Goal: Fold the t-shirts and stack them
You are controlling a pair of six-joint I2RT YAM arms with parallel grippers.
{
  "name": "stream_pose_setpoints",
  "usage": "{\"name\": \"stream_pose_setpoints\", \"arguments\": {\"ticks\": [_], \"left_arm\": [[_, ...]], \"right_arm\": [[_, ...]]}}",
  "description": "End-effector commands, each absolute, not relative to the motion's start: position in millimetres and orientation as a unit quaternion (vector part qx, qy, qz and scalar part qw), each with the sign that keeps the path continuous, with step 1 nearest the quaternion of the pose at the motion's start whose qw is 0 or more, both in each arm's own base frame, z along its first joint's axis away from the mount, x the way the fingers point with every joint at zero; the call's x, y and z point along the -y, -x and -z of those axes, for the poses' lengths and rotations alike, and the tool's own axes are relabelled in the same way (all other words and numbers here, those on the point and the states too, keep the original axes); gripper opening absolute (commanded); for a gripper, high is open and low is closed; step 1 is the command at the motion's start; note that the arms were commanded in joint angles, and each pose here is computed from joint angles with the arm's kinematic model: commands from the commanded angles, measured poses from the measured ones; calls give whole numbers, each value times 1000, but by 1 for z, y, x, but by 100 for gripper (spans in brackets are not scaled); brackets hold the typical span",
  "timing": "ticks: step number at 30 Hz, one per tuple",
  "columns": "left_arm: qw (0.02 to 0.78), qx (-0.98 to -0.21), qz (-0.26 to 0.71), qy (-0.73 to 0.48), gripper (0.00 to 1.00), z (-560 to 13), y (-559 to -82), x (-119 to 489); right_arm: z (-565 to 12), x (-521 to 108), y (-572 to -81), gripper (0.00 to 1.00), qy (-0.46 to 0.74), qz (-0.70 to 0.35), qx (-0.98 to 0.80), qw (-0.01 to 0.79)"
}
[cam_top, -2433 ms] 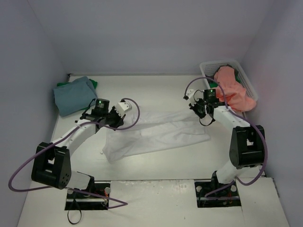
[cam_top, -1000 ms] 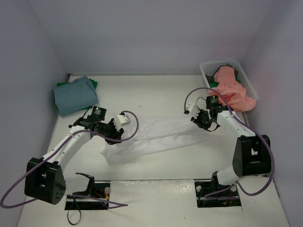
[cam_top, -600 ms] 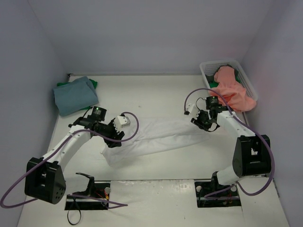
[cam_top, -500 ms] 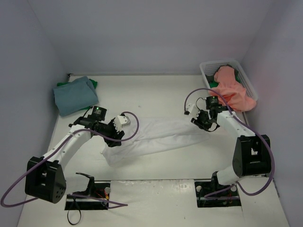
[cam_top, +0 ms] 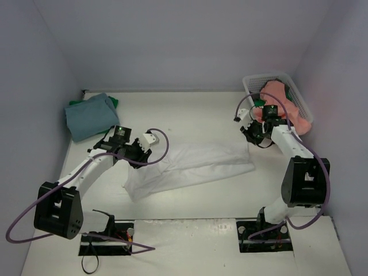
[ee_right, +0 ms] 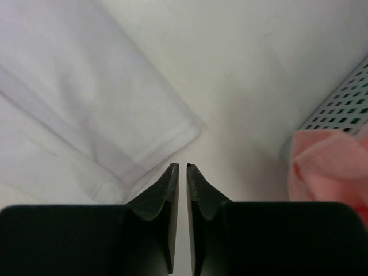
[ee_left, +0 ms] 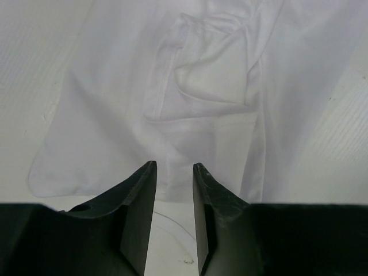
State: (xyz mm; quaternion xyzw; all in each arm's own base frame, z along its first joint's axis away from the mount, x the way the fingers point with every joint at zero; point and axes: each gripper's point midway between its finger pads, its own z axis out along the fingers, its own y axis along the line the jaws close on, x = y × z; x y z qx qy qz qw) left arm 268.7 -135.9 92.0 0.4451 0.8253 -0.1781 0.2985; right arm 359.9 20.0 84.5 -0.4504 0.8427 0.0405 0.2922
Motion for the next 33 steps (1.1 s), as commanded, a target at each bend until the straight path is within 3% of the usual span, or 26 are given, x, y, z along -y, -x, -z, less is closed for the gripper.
{"name": "stream_pose_setpoints", "arguments": {"ticks": [1, 7, 24, 27, 33], "left_arm": [[345, -813, 168, -437, 26, -111, -294, 143], [337, -815, 168, -440, 24, -108, -294, 143], [323, -817, 178, -443, 24, -101, -291, 145], [312, -821, 175, -444, 31, -97, -292, 143], [304, -825, 175, -443, 34, -97, -298, 144]], "right_arm": [[-110, -34, -397, 6, 405, -72, -840, 355], [-100, -48, -412, 1, 401, -92, -844, 344], [-73, -60, -341, 1, 463, -76, -843, 263], [-59, -63, -318, 1, 482, -66, -842, 233], [-41, -73, -288, 0, 509, -61, -837, 194]]}}
